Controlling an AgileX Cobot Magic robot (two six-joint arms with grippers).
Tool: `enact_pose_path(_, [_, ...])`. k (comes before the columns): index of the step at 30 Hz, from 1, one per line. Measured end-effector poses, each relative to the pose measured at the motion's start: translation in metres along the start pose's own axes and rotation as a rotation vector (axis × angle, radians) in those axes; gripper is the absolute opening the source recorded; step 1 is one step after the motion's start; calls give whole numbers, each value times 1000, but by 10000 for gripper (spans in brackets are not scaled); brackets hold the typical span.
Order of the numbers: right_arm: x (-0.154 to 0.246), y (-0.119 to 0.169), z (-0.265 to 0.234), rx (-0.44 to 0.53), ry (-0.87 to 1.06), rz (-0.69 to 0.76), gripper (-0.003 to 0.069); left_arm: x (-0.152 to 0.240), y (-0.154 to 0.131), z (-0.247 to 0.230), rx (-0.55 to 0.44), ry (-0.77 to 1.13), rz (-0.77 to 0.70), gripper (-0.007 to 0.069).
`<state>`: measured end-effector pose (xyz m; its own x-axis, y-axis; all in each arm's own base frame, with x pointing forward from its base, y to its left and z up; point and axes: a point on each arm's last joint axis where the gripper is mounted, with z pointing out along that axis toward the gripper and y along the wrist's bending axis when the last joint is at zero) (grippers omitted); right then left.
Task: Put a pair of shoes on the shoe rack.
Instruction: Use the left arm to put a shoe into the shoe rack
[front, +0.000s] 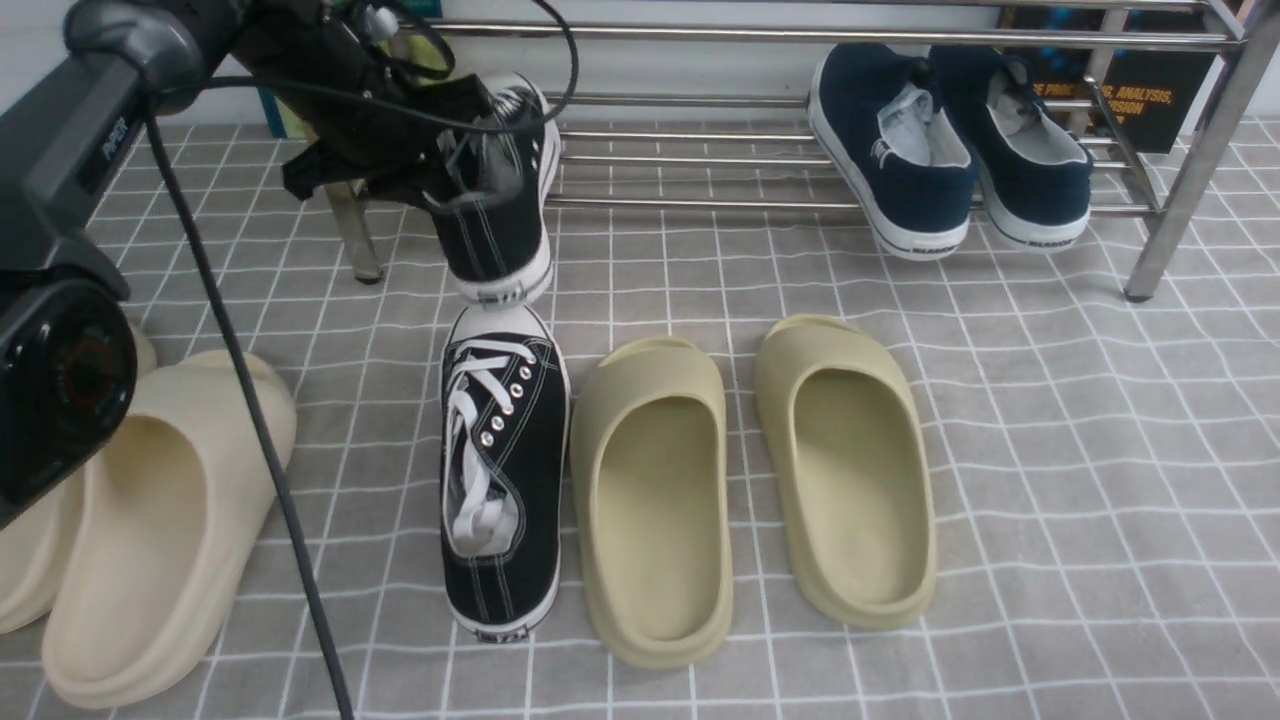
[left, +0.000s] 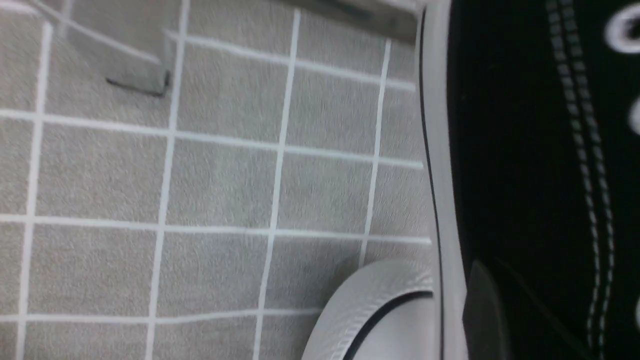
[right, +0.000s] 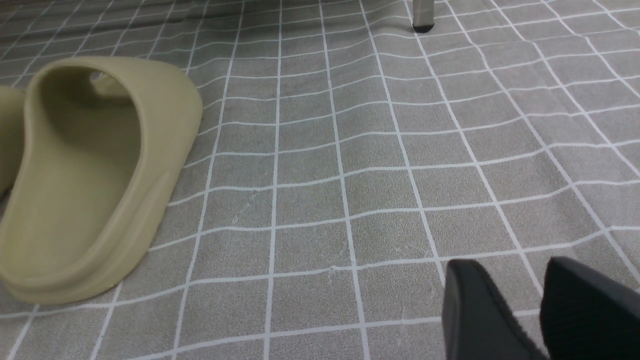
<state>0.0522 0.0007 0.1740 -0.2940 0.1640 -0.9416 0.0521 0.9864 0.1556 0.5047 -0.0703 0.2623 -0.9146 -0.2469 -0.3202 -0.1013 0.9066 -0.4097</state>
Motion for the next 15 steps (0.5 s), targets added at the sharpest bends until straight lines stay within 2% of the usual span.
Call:
enact_pose_path(5, [0, 0, 0, 0, 0, 0, 237, 6, -13, 10, -94, -16, 163, -13])
enact_pose_path(8, [0, 0, 0, 0, 0, 0, 237, 9, -21, 13, -194, -41, 239, -13])
enact_pose_path(11, [0, 0, 0, 0, 0, 0, 237, 11, -26, 14, -246, -67, 237, -13])
enact_pose_path(15, [0, 0, 0, 0, 0, 0, 237, 8, -27, 15, -263, -121, 169, -13])
